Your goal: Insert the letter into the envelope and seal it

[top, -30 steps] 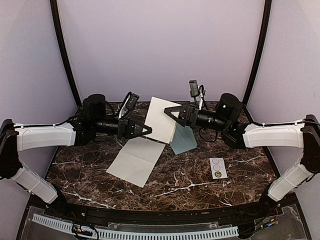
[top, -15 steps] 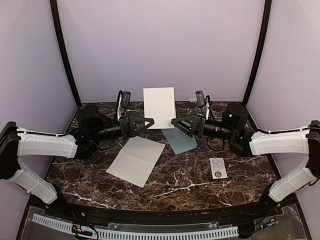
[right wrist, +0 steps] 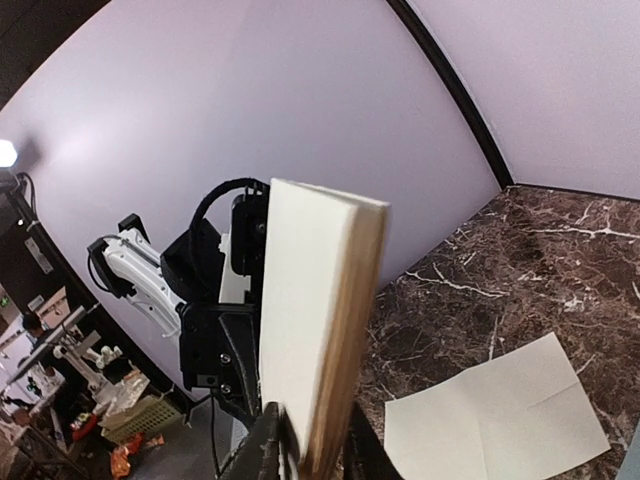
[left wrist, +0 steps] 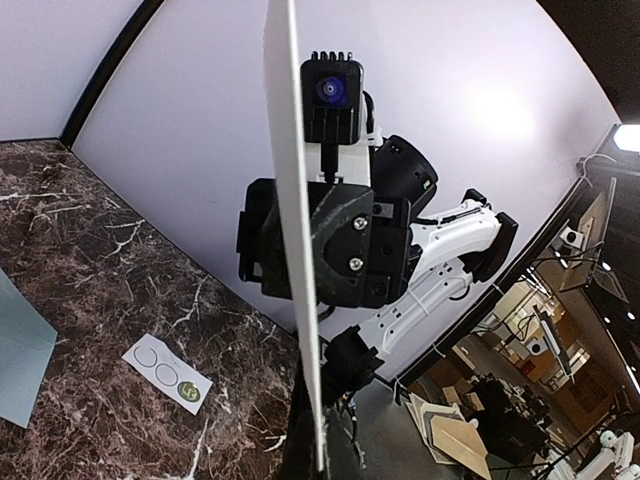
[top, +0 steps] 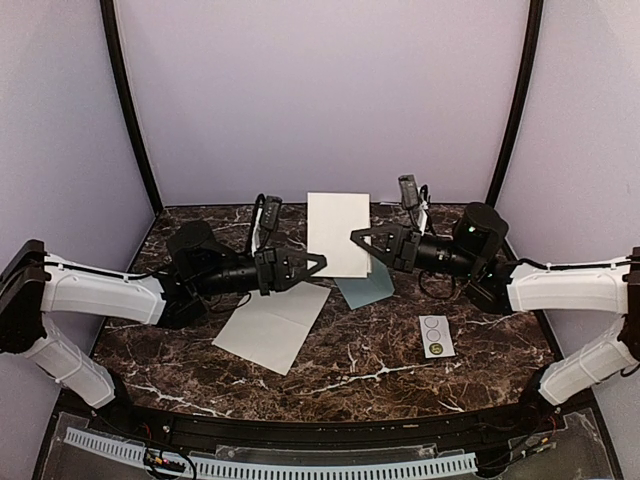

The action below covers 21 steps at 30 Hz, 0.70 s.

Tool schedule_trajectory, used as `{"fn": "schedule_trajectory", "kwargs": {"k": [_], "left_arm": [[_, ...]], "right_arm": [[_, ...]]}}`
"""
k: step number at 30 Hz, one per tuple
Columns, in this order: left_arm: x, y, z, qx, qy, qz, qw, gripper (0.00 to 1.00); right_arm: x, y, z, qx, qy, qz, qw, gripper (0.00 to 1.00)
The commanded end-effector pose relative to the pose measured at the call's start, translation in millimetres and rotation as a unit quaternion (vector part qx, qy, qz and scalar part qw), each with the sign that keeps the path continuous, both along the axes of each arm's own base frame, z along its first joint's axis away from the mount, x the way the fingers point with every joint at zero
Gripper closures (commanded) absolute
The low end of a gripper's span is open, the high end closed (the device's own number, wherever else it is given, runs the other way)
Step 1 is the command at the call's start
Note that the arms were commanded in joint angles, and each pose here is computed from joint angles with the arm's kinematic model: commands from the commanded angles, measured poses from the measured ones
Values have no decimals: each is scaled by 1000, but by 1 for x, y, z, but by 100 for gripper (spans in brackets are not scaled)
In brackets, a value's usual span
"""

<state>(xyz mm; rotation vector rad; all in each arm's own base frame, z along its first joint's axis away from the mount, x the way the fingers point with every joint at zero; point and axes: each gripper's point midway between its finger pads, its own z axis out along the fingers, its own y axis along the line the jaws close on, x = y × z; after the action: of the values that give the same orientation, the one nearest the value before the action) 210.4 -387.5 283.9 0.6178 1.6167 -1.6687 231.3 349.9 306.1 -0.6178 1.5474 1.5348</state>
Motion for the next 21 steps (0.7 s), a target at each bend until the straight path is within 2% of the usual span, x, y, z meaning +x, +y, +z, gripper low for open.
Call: {"fn": "schedule_trajectory", "kwargs": {"k": [1,2,3,4,5,6,7,11,14,21], "left_arm": [[4,-4,12,-7,-11,7,1000,99],[5,-4,10,-4,-10,10,1000,95],[8,-5,5,6,-3,15,1000,85],[10,-6,3,11,-1,20,1000,79],[14,-6,-1,20,6,29,999,65],[16,-6,-4,25,7,34,999,59],[20,-5,-8,33,13,44,998,48],[33,-6,-25,65,35,74,995,29],[42,-16,-46,105,60,74,990,23],[65,-33,-83,150,108,92,978,22]], "right_arm": [[4,1,14,2,-12,-16,1000,100],[7,-1,13,-6,-12,-27,1000,100],[10,-2,13,-13,-14,-38,999,100],[14,-4,12,-24,-16,-52,998,100],[17,-6,10,-37,-17,-67,997,100],[23,-10,7,-52,-17,-85,995,100],[29,-14,3,-71,-16,-107,992,100],[61,-35,-17,-148,-6,-185,971,100],[82,-52,-42,-192,21,-212,958,100],[126,-81,-98,-289,57,-252,922,100]]}}
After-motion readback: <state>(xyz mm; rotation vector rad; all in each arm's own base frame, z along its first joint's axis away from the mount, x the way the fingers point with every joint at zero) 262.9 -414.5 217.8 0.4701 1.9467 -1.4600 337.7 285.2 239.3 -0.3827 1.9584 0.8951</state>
